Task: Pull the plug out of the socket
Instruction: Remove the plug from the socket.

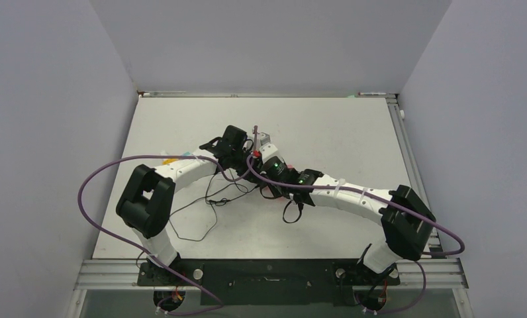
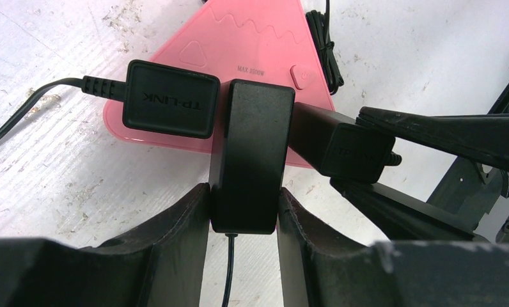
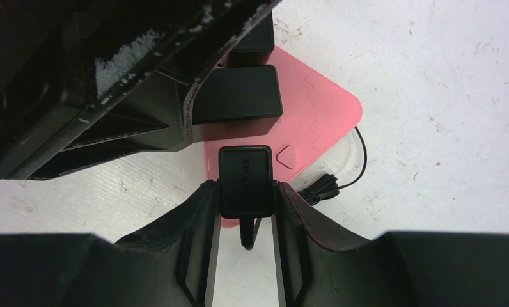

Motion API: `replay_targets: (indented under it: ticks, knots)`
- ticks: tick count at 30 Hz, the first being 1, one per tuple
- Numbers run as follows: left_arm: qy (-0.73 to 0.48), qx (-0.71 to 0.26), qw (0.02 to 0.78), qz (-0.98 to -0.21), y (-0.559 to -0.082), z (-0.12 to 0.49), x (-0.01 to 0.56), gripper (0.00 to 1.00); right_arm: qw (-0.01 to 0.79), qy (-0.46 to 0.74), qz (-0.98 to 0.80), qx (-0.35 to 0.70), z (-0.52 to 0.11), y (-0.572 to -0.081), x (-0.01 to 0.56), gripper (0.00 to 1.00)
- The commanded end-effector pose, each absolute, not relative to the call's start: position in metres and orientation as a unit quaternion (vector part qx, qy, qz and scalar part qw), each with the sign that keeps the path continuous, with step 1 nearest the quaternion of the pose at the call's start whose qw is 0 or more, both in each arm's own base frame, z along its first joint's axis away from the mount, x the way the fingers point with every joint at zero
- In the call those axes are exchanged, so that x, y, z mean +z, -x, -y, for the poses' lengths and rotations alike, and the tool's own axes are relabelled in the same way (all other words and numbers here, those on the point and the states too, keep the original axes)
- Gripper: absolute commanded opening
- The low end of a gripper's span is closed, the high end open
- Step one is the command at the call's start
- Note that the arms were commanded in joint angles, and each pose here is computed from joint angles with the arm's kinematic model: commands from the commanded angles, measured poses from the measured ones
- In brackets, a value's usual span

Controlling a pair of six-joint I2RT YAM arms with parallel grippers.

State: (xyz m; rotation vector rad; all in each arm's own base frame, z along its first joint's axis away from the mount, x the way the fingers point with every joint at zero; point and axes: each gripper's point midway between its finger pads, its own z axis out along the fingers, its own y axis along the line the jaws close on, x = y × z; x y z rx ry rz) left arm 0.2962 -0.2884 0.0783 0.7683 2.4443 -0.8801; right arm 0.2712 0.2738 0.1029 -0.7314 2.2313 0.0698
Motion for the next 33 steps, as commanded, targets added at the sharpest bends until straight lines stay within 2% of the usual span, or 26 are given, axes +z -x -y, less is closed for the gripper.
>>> replay_targets:
  ticks: [1, 16, 33]
  knots:
    - [-0.240, -0.289, 0.207, -0.903, -0.306, 0.281, 0.067, 0.00, 0.417, 0.325, -0.846, 0.069, -0.314, -0.262, 0.132, 0.05]
    - [-0.241, -0.284, 0.210, -0.904, -0.307, 0.280, 0.067, 0.00, 0.390, 0.269, -0.868, 0.149, -0.294, -0.285, 0.131, 0.05]
    - [-0.244, -0.282, 0.211, -0.904, -0.306, 0.282, 0.067, 0.00, 0.354, 0.197, -0.894, 0.190, -0.275, -0.310, 0.115, 0.05]
